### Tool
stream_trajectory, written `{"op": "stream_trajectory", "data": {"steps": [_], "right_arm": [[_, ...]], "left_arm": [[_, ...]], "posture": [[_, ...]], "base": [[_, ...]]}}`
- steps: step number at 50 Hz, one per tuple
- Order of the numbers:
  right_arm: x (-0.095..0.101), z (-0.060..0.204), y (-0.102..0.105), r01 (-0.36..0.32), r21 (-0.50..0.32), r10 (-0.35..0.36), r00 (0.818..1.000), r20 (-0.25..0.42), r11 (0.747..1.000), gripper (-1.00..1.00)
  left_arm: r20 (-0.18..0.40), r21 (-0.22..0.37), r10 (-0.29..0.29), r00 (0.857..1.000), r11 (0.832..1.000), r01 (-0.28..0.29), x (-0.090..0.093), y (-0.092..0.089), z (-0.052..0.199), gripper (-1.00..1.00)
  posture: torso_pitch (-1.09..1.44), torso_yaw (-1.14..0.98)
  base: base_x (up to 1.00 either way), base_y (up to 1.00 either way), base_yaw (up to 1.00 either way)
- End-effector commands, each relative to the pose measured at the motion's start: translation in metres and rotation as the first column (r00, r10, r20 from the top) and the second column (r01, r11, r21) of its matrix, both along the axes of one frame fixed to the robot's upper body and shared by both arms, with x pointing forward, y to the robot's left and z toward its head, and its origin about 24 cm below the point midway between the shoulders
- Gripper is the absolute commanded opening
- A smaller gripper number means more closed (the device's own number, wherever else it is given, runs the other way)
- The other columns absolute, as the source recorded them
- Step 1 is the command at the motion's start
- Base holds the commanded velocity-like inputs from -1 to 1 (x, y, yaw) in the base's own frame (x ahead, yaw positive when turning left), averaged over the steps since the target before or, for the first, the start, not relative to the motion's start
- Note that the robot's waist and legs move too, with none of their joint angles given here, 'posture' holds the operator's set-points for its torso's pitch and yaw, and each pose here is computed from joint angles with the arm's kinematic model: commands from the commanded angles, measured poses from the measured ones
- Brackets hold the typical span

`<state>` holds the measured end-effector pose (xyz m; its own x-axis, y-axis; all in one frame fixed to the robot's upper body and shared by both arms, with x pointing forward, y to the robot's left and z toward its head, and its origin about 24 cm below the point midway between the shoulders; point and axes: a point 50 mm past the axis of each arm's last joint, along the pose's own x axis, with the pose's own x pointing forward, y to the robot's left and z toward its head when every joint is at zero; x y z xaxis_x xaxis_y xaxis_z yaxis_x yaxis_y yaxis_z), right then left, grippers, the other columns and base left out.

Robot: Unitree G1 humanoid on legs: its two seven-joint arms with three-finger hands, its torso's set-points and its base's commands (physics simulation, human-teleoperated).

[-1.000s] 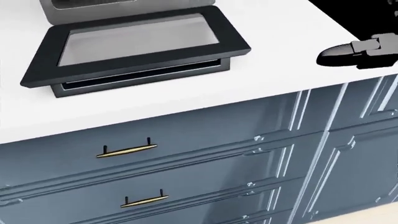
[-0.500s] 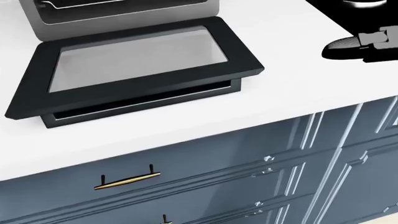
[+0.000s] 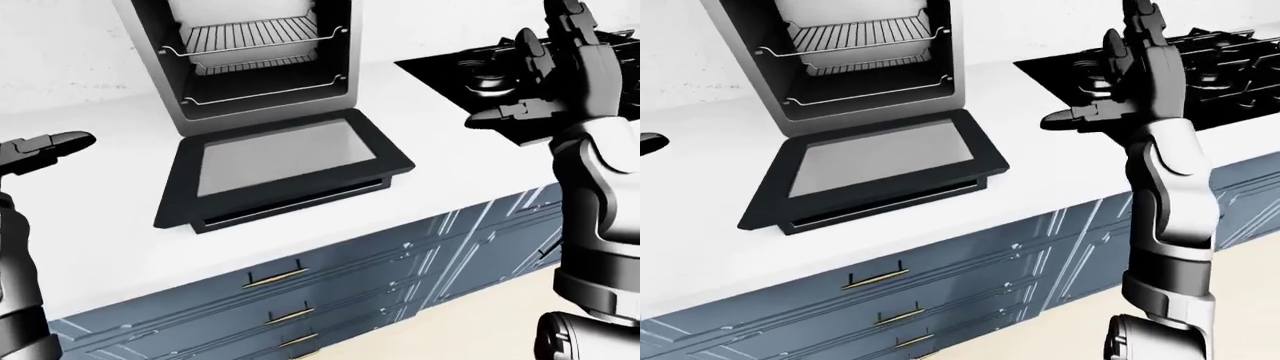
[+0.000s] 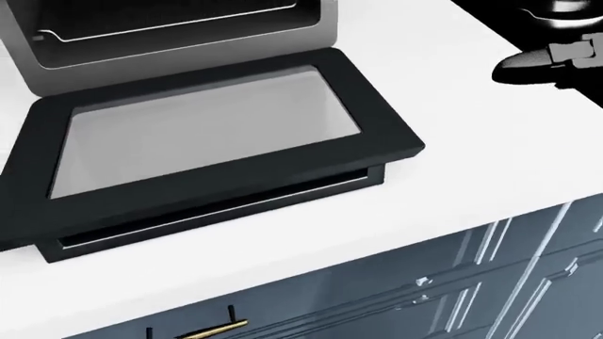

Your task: Close the toaster oven door.

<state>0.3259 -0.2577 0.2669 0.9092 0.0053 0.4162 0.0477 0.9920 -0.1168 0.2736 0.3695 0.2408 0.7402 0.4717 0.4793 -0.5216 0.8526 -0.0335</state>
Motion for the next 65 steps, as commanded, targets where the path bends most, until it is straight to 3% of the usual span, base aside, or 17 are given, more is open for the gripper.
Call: {"op": "stream_trajectory", "data": {"steps": [1,19,25,27,28,29,30,33,34,35,44,47,50,57,59,65], "right_arm": [[-0.007,0.022,-0.002,0.012,-0.019,-0.01,0.996,0.091,1.0,1.0],[-0.004,0.025,-0.006,0.061,-0.02,-0.059,0.993,0.105,0.998,1.0],[-0.003,0.031,-0.012,0.072,0.055,-0.078,0.992,0.099,0.996,1.0],[0.0,0.03,-0.014,0.091,0.074,-0.097,0.992,0.078,0.993,1.0],[0.002,0.03,-0.016,0.143,0.075,-0.149,0.986,0.07,0.987,1.0],[0.003,0.03,-0.017,0.147,0.1,-0.153,0.986,0.063,0.984,1.0],[0.003,0.029,-0.016,0.107,0.127,-0.114,0.992,0.048,0.986,1.0],[0.001,0.027,-0.017,0.123,0.069,-0.126,0.991,0.053,0.99,1.0],[0.001,0.024,-0.016,0.099,0.089,-0.101,0.995,0.017,0.991,1.0],[0.0,0.026,-0.016,0.108,0.075,-0.112,0.993,0.041,0.991,1.0],[0.001,0.026,-0.018,0.13,0.062,-0.133,0.99,0.049,0.99,1.0],[0.002,0.026,-0.02,0.179,0.031,-0.181,0.982,0.058,0.983,1.0],[0.002,0.025,-0.019,0.145,0.077,-0.147,0.989,0.027,0.986,1.0],[0.007,0.025,-0.024,0.225,0.038,-0.226,0.974,0.031,0.974,1.0],[0.008,0.023,-0.026,0.231,0.059,-0.232,0.973,0.012,0.971,1.0],[0.006,0.025,-0.027,0.24,0.001,-0.24,0.97,0.035,0.971,1.0]], "left_arm": [[0.068,0.045,-0.007,0.998,0.999,0.004,-0.004,-0.004,0.019,1.0],[0.074,0.044,-0.002,0.997,0.999,-0.002,-0.005,-0.002,0.021,1.0],[0.074,0.045,-0.001,0.997,0.999,-0.002,-0.006,-0.001,0.022,1.0],[0.073,0.045,-0.002,0.997,0.999,-0.002,-0.006,-0.001,0.022,1.0],[0.073,0.045,-0.001,0.997,0.999,-0.002,-0.006,-0.001,0.021,1.0],[0.074,0.045,-0.002,0.997,0.999,-0.002,-0.006,-0.001,0.022,1.0],[0.074,0.045,-0.001,0.997,0.999,-0.002,-0.006,-0.001,0.022,1.0],[0.074,0.045,-0.001,0.997,0.999,-0.003,-0.006,-0.001,0.022,1.0],[0.074,0.046,-0.001,0.997,0.999,-0.002,-0.006,-0.001,0.022,1.0],[0.074,0.045,-0.002,0.997,0.999,-0.002,-0.006,-0.001,0.022,1.0],[0.073,0.045,-0.003,0.997,0.999,-0.001,-0.005,-0.002,0.022,1.0],[0.074,0.045,-0.003,0.997,0.999,0.0,-0.005,-0.002,0.022,1.0],[0.073,0.045,-0.003,0.997,0.999,0.0,-0.005,-0.002,0.022,1.0],[0.073,0.03,0.001,0.997,1.0,-0.004,-0.005,0.0,0.021,1.0],[0.069,0.046,0.024,0.997,0.999,-0.027,-0.004,0.002,0.021,1.0],[0.071,0.043,0.053,0.996,0.998,-0.056,-0.006,0.008,0.02,1.0]], "posture": [[0.0,0.0],[0.0,0.0],[0.0,0.0],[0.0,0.0],[0.0,0.0],[0.0,0.0],[0.0,0.0],[0.0,0.0],[0.0,0.0],[0.0,0.0],[0.0,0.0],[0.0,0.0],[0.0,0.0],[0.0,0.0],[0.0,0.0],[0.0,0.0]], "base": [[0.16,0.09,0.0],[0.1,0.05,0.0],[0.0,0.0,0.0],[0.0,0.0,0.0],[0.0,0.0,0.0],[0.0,0.0,0.0],[0.0,0.0,0.0],[0.0,0.0,0.0],[0.0,0.0,0.44],[0.0,0.0,1.0],[0.0,0.0,1.0],[0.0,0.0,1.0],[0.0,0.0,0.0],[0.0,0.0,0.0],[0.0,0.0,0.0],[0.0,0.0,0.0]]}}
